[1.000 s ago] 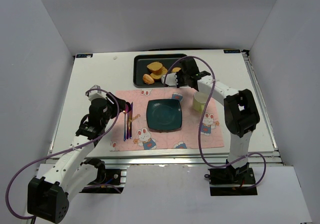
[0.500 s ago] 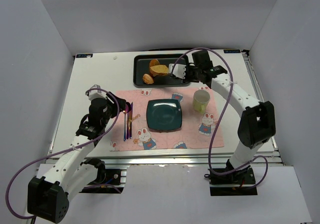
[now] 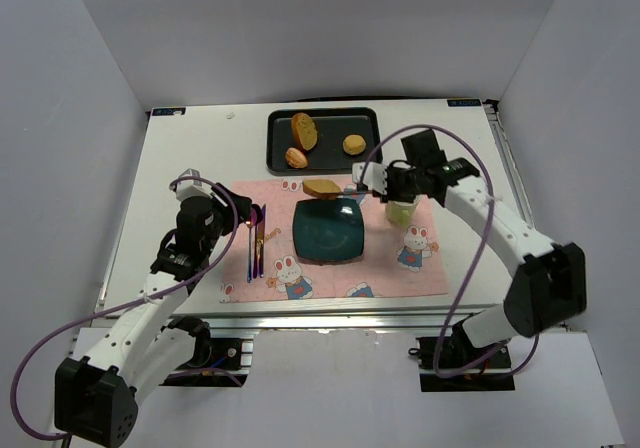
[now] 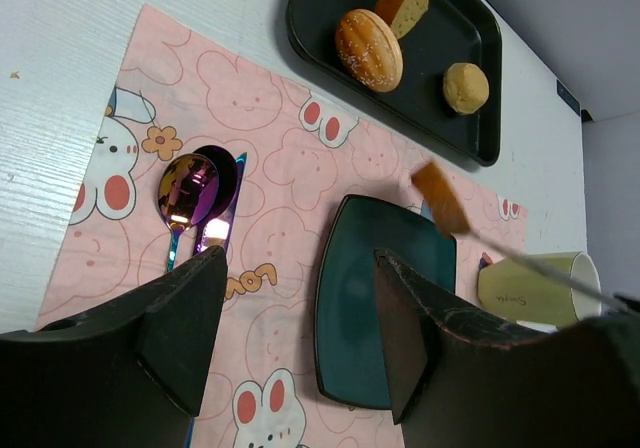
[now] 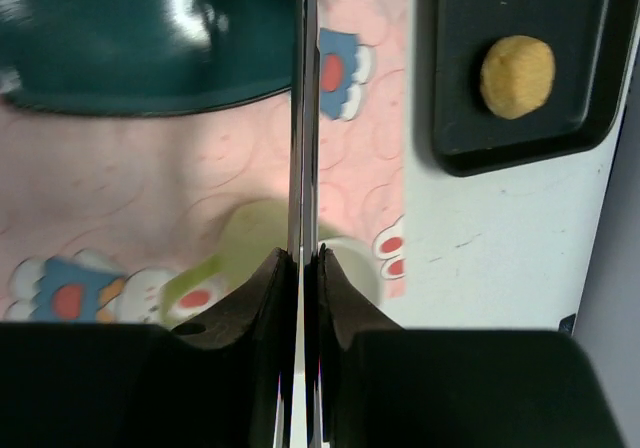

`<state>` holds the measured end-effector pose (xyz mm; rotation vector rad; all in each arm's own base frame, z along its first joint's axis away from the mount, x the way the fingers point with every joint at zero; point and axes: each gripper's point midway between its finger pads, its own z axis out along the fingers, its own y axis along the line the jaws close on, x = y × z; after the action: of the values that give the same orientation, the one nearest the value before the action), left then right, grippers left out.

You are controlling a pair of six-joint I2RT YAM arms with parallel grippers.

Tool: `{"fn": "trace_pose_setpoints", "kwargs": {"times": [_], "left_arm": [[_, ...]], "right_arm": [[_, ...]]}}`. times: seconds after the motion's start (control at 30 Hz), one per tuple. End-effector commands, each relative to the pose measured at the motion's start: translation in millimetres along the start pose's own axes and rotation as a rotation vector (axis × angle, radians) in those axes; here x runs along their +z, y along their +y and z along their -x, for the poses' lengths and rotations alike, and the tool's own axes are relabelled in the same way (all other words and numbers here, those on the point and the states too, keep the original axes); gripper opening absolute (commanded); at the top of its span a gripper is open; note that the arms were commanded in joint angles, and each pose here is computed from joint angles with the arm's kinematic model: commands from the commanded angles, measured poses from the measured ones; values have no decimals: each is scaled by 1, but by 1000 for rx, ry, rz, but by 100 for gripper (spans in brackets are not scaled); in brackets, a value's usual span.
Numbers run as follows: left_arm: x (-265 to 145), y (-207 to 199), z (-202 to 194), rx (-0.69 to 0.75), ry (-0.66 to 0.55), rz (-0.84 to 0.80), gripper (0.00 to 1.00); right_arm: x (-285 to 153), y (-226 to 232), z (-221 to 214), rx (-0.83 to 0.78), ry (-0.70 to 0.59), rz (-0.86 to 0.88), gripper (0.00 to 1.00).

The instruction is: Place the bread

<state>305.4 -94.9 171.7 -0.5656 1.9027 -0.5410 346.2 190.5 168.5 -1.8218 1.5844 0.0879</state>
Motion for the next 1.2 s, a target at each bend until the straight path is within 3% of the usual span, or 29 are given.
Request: {"fn": "trace_pose_setpoints", "kwargs": {"times": [0.0, 0.2, 0.27, 0.4, 0.6, 0.77, 0.97, 1.07, 1.1, 1.13, 1.17], "left_arm": [[-3, -5, 5, -7, -19, -22, 70], [0, -7, 3, -8, -10, -34, 70], [2, -9, 3, -9, -7, -40, 70], [1, -10, 5, 0, -8, -37, 70], [-1, -8, 5, -4, -14, -32, 70], [-1, -6, 4, -1, -14, -28, 70], [3, -10, 5, 4, -8, -37, 70], [5, -14, 7, 4, -9, -46, 70], [5, -16, 8, 3, -15, -54, 69], [6, -17, 7, 3, -10, -56, 68], [6, -18, 7, 0, -10, -60, 67]], "right_arm": [[-25, 35, 8, -67, -67, 49, 1], [-34, 62, -1, -116, -44, 45, 11], [-29, 71, -5, -112, -29, 65, 24], [-26, 78, -5, -110, -26, 89, 33], [-33, 78, 2, -112, -46, 93, 43], [-60, 71, 33, -95, -152, 67, 44], [-73, 63, 48, -32, -200, 24, 38], [-85, 37, 54, 133, -216, -81, 21], [-90, 11, 59, 187, -247, -180, 0], [-96, -5, 53, 271, -253, -250, 0], [-105, -25, 27, 493, -239, -350, 0]]}}
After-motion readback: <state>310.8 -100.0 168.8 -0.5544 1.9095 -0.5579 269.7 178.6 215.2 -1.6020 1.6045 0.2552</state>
